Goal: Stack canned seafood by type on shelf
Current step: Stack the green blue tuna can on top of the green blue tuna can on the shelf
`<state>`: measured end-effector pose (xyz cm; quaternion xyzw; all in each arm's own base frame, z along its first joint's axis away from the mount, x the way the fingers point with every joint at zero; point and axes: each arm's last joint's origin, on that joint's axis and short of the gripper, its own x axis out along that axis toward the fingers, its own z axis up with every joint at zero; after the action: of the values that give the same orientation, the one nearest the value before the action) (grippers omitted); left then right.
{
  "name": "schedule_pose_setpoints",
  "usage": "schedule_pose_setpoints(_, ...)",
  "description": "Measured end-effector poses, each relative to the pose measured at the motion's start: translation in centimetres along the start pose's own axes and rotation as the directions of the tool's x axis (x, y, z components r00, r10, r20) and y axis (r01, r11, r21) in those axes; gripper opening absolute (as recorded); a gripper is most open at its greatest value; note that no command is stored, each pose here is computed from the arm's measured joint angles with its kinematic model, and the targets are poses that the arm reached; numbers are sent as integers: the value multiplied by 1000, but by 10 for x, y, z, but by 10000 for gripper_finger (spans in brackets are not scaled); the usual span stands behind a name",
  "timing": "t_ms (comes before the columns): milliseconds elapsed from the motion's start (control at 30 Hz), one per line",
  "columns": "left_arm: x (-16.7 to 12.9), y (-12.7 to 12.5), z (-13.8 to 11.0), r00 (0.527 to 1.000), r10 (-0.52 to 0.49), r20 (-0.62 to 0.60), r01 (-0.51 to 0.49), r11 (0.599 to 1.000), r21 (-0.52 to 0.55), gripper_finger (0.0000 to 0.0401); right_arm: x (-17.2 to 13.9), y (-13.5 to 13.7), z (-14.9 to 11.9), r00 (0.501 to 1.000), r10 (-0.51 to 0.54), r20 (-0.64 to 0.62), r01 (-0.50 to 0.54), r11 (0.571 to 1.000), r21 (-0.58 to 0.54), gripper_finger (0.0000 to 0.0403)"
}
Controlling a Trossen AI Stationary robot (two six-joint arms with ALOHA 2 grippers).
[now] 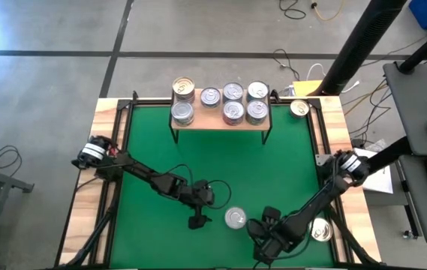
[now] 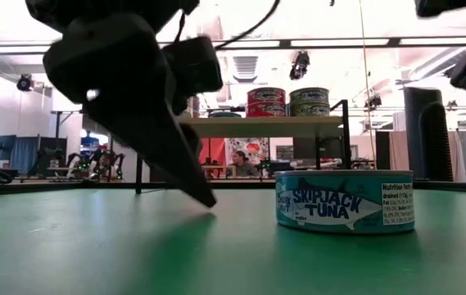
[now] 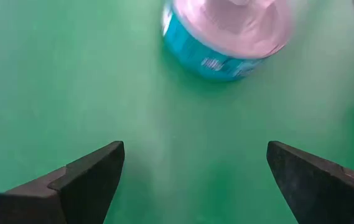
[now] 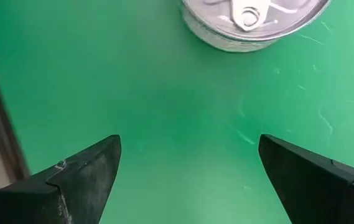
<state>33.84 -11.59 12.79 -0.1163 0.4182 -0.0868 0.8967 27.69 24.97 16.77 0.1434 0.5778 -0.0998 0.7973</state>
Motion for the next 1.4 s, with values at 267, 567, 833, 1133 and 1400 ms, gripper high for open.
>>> schedule_pose_setpoints(267, -2, -5, -7, 998, -1, -64, 0, 1000, -25, 379, -19, -2, -5, 999, -6, -43, -1, 987, -159, 374)
schedule_pose_setpoints(567, 0, -7, -9, 998, -1, -70, -1, 1000, -26, 379, -36, 12, 15, 994, 99, 50, -79, 947, -311, 374)
schedule_pose_setpoints(833, 1, -14, -10, 999, 20, -27, -21, 999, -37, 379, -7, -15, 10, 990, -77, 116, 96, 981, -168, 374)
schedule_pose_setpoints(1133, 14, -8, -6, 991, 94, 96, -89, 994, -57, 379, 16, -22, 18, 964, -12, 267, 37, 995, -90, 374)
schedule_pose_setpoints(1400, 45, -8, 10, 983, 104, 153, -98, 994, -50, 374, 30, -38, 28, 940, -68, 334, 85, 996, -36, 374)
